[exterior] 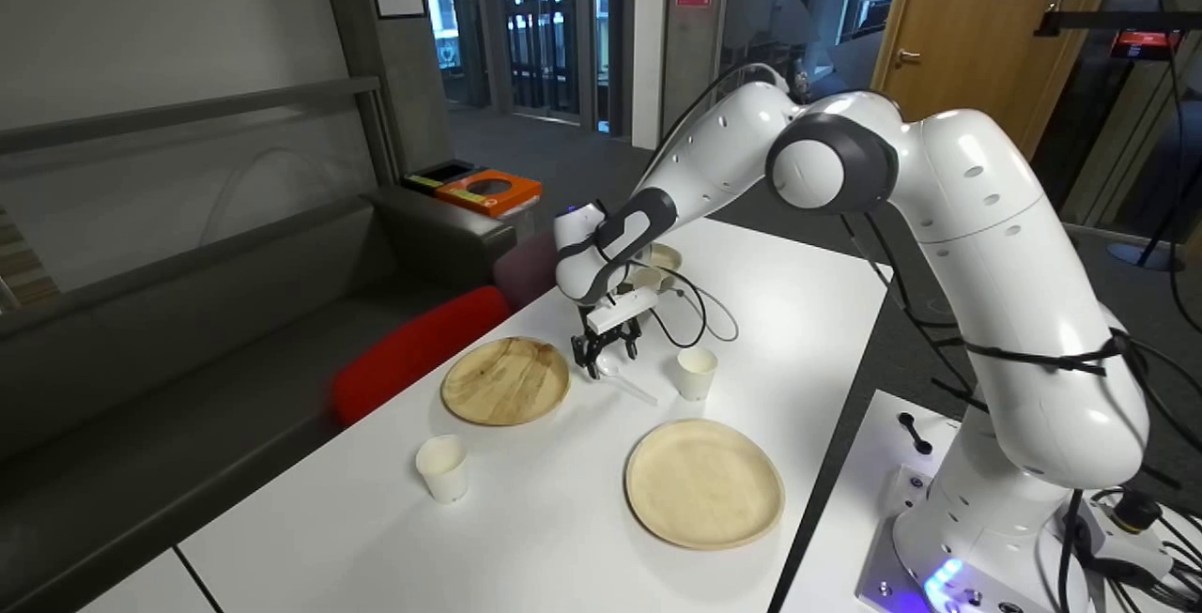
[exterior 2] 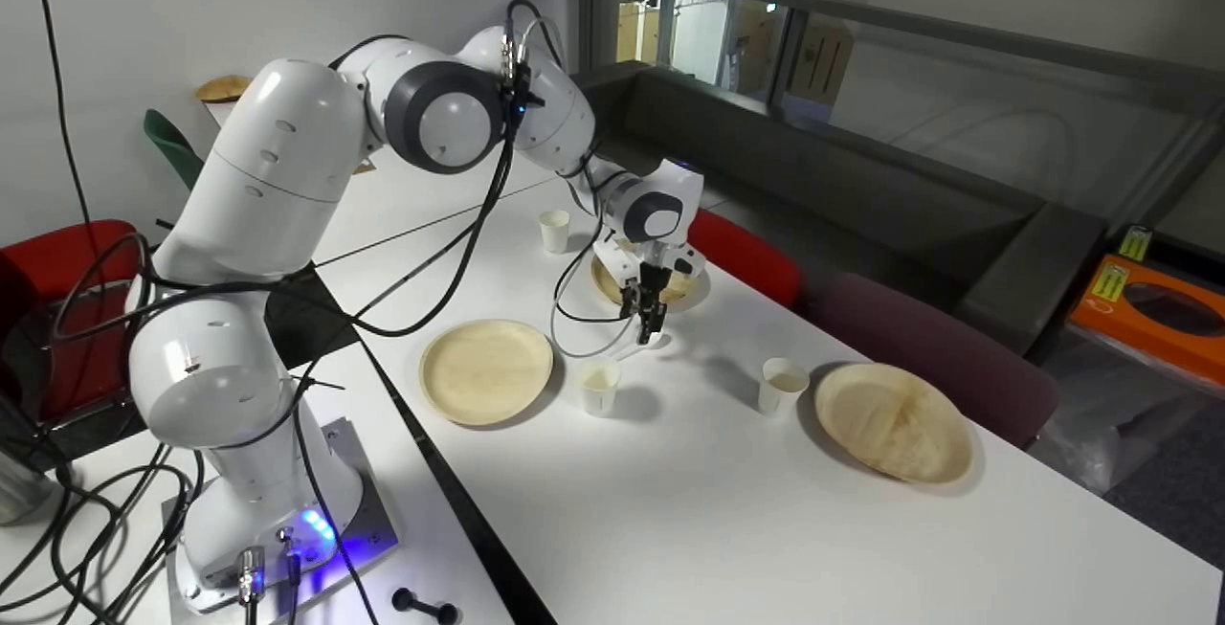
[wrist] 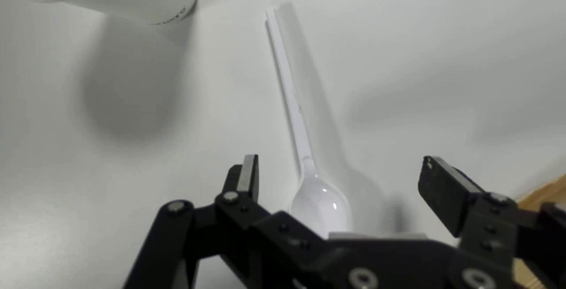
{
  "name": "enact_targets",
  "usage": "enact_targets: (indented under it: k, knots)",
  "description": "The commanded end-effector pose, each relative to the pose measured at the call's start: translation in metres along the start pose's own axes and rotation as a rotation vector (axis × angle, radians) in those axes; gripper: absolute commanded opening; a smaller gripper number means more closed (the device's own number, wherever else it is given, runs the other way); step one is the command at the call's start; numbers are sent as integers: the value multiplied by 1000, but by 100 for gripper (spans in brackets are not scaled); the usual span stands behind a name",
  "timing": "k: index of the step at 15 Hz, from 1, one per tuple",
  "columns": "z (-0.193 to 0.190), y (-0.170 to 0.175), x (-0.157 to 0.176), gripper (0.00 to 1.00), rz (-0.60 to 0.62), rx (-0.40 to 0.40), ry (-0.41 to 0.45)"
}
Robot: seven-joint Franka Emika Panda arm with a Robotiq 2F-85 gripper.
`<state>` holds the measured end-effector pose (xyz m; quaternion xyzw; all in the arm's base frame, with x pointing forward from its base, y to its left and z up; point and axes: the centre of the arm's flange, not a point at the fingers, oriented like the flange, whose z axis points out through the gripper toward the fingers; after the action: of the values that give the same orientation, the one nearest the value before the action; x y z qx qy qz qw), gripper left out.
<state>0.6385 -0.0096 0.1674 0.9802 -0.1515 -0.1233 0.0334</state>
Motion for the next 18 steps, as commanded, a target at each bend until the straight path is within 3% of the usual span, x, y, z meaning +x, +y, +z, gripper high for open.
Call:
enact_targets:
  k: [1, 5, 9, 18]
  knots:
    - [-5, -2, 7, 68, 18, 0, 20]
    - [-3, -2, 8, 62, 19, 1, 23]
    - [-4, 2, 12, 78, 29, -3, 35]
    - [-1, 2, 27, 73, 56, -15, 50]
